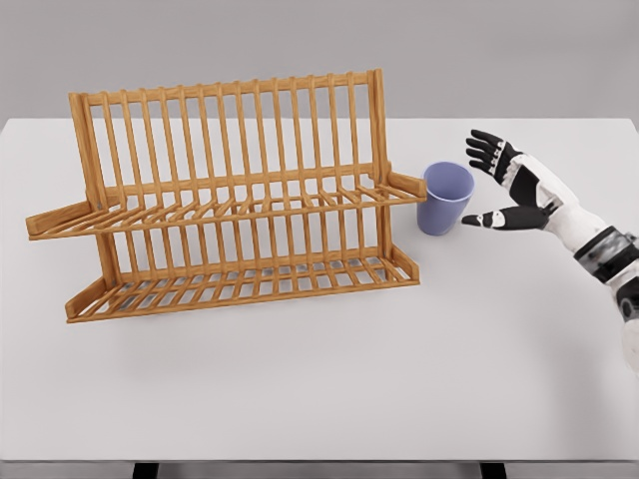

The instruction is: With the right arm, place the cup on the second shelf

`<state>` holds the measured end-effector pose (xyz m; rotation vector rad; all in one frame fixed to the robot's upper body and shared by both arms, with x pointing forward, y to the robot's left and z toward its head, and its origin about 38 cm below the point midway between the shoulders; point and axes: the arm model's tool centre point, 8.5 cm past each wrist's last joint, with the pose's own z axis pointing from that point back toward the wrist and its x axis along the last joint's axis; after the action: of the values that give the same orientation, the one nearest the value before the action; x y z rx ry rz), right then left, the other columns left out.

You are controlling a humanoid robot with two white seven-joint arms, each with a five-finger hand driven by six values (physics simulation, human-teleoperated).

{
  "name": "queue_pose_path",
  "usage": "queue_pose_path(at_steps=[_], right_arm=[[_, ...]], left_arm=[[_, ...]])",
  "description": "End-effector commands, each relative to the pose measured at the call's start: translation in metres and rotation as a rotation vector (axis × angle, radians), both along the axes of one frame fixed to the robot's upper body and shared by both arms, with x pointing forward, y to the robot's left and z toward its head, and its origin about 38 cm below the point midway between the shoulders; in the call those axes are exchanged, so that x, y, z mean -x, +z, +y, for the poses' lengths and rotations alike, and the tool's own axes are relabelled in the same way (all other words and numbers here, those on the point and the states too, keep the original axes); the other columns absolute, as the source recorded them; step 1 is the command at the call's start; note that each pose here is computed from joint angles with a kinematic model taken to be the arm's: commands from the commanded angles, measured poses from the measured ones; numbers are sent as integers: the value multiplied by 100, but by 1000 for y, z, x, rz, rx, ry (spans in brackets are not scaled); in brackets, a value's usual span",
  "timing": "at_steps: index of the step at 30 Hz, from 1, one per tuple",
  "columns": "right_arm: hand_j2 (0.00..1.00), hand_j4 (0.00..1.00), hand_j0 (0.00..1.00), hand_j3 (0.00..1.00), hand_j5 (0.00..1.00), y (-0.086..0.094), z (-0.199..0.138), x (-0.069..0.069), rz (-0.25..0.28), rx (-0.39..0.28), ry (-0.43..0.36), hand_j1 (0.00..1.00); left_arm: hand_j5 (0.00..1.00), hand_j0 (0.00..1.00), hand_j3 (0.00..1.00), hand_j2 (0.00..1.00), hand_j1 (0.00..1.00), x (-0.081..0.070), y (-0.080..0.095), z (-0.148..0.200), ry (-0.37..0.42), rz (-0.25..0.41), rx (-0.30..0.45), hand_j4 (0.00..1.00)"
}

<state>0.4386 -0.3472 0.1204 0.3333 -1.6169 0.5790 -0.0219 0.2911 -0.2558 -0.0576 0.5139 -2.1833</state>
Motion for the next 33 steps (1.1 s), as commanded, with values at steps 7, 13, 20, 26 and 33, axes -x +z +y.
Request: queue_pose_path(at_steps=[7,13,20,26,33], right_arm=[[100,100,100,100,100,-12,10,-2,25,-46,-6,100],[100,100,100,100,100,-15,13,-2,32,-54,-4,100],[100,100,100,100,100,-17,17,-2,32,-61,-1,100],[100,100,100,100,100,-19,18,-1,37,-64,-1,100],[100,100,100,100,100,-23,22,1,44,-72,5,100]], left_arm=[[100,100,100,100,100,1,0,0,-1,2,0,100],[100,100,100,100,100,0,0,0,-1,1,0,100],[100,100,100,100,100,0,0,0,-1,-1,0,100],[100,100,100,100,100,0,0,0,-1,1,0,100],[100,100,100,100,100,0,0,0,0,0,0,100]])
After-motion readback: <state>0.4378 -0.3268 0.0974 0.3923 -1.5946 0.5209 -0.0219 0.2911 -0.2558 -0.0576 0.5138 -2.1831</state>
